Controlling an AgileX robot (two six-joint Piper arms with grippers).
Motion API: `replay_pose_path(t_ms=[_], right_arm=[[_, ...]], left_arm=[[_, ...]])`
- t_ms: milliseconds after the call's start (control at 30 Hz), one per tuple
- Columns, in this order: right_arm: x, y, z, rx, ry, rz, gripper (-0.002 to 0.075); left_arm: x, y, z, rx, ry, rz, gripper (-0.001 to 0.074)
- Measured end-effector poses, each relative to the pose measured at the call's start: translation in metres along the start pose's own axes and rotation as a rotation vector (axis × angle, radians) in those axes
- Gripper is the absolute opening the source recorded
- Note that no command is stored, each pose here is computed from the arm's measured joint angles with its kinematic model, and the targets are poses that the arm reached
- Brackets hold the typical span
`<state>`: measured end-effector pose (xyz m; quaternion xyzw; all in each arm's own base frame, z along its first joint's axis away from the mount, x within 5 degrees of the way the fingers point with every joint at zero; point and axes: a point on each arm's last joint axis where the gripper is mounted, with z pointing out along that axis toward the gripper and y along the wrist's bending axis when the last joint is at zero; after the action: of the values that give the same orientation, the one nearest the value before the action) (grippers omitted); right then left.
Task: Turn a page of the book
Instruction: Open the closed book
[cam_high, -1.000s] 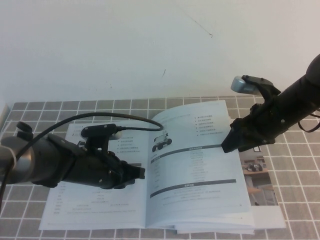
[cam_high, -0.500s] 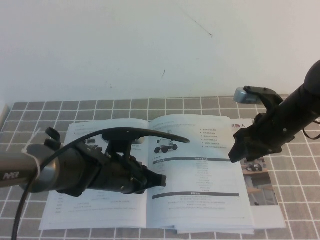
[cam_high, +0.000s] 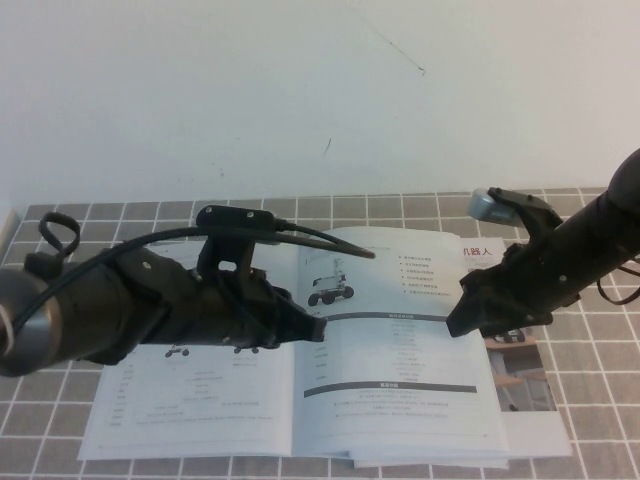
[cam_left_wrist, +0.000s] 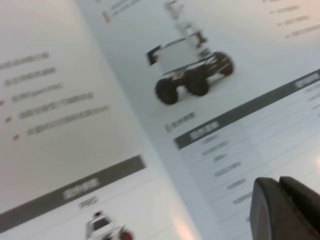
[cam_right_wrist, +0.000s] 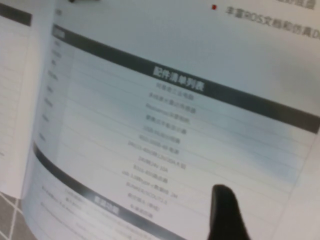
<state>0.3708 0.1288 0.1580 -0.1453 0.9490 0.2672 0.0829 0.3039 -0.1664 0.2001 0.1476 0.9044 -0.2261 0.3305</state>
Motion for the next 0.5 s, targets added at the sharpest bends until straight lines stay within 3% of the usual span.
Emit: replay_pose_path(t_ms=[300,500], right_arm=[[-0.005,0.019,0.010,-0.002,-0.058,-0.046,0.0388],[-0.006,0.018,0.017,0.024,-0.064,-0.064,0.0388]], left_arm=[[0.005,0.057,-0.006,-0.078,0.103,-0.151,-0.0004],[0.019,0.069,0.011,-0.083,0.182,-0.191,-0.0004]])
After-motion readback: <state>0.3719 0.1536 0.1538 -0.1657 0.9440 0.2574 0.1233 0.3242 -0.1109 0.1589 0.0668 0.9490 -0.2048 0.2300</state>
